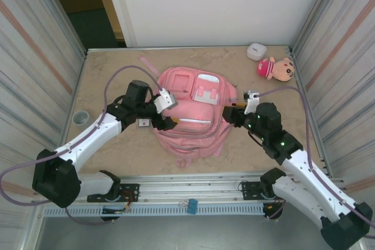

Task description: Pack books, pencil case, and school supplies into a backpack

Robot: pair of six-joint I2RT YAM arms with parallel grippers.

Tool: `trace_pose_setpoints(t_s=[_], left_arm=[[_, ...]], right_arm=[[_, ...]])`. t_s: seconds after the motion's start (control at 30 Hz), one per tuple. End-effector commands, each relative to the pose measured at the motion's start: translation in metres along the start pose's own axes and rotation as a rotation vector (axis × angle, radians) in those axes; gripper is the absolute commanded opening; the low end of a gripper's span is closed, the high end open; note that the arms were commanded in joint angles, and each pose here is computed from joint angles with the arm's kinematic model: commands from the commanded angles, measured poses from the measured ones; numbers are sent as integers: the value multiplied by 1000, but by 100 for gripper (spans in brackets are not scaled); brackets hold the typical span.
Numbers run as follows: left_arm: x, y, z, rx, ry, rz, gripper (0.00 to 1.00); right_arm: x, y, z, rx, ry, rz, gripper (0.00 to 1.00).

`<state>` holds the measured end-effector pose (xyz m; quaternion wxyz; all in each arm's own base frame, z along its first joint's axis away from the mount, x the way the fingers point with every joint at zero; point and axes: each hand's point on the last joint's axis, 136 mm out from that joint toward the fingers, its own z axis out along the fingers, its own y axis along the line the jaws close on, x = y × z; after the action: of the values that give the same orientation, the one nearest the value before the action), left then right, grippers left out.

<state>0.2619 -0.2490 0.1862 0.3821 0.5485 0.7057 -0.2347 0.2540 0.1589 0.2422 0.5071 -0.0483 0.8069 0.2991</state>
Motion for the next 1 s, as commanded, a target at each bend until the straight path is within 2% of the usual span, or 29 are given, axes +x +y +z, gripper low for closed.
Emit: trace_pose_setpoints(t_s=[0.0,0.17,0.37,0.47,0.53,0.6,0.63,0.73,0.77,0.83,0.97], left_arm=[[4,-19,4,96,46,249,80],[13,-16,20,87,99,388,80],[28,-4,41,66,158,455,80],[39,-3,52,69,204,474,76],[44,0,58,53,230,482,68],[44,0,61,51,232,477,56],[41,0,61,51,223,461,48],[29,1,55,42,187,419,12],[24,3,52,29,161,407,5],[14,3,46,23,97,383,0],[-4,2,32,35,-9,325,0]], right_arm=[[-11,-6,-12,17,-87,-47,51],[-5,-11,-21,19,-102,-34,52],[-1,-14,-23,23,-98,-28,52],[-1,-14,-21,22,-94,-31,52],[0,-14,-20,22,-89,-34,52],[1,-13,-19,15,-79,-38,52],[1,-11,-18,1,-74,-44,52],[0,-6,-17,-25,-75,-55,51],[0,-6,-17,-26,-76,-58,51],[-2,-6,-16,-25,-78,-63,51],[-3,-3,-15,-35,-70,-77,51]])
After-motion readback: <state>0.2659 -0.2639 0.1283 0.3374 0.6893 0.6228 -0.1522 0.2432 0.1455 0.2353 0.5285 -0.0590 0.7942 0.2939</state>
